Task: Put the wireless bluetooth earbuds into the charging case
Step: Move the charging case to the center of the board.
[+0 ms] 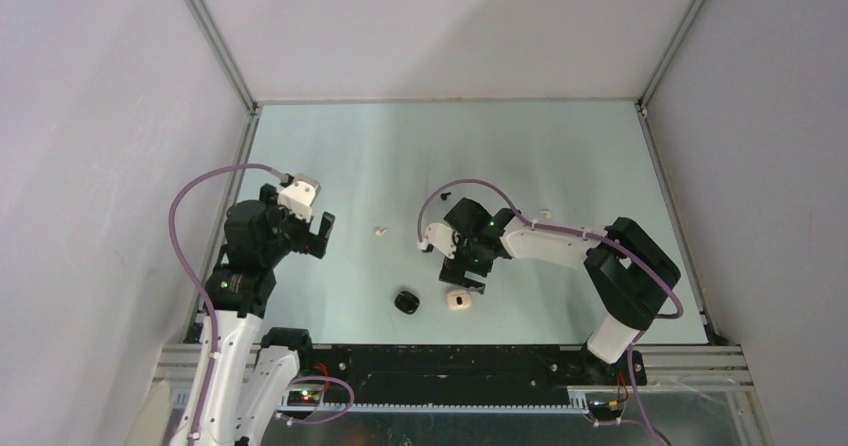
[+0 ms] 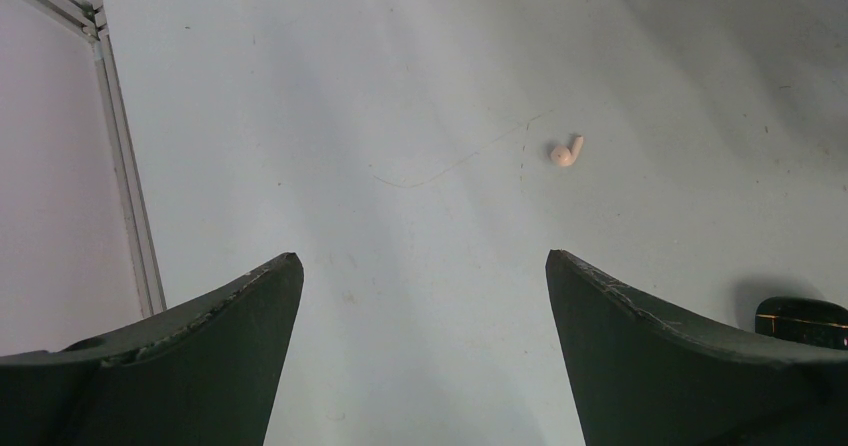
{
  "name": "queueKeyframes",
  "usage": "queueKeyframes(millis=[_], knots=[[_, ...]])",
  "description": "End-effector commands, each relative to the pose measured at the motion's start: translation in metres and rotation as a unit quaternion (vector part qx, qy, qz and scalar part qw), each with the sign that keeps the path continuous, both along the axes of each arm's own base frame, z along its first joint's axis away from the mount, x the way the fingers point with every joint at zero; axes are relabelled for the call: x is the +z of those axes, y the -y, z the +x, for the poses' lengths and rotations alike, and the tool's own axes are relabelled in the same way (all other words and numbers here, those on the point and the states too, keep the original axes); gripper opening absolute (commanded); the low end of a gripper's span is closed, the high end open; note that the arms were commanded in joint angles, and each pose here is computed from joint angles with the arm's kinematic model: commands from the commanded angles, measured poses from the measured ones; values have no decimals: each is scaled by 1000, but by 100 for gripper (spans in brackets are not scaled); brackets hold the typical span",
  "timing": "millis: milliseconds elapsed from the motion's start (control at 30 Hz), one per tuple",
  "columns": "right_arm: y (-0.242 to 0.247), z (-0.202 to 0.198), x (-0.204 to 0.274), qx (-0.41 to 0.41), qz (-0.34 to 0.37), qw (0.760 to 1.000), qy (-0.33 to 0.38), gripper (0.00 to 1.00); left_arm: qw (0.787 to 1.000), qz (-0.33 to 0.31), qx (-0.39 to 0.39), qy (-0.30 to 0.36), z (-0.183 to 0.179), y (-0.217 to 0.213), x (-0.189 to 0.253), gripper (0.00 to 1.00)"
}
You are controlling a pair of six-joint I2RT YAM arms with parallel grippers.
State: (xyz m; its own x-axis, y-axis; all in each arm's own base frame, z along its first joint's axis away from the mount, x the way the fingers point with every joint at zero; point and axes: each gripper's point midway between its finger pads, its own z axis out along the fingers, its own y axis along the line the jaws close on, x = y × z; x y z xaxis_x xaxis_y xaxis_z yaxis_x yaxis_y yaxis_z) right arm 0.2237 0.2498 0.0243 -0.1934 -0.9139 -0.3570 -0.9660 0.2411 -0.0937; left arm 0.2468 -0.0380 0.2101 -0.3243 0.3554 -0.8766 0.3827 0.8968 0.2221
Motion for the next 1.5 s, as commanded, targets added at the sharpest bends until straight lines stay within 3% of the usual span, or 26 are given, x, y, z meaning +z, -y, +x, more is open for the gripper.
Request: queueKeyframes(millis=[0,367,733,900,1467], knots=[[-13,-19,16,47,23,998,-19,96,1000,6,-6,20,2,1,10,99],[-19,-48,20,99,30,993,-53,95,1000,6,1,25,1,-1,13,99],[-16,-36,49,71,72,994,-31,95,1000,6,-1,23,1,-1,12,99],[-34,-38,66,45,114,992,-20,99,1000,7,-4,15,3,0,8,99],[-39,-68,34,87,44,995,-31,99,1000,6,-1,25,2,-1,12,99]])
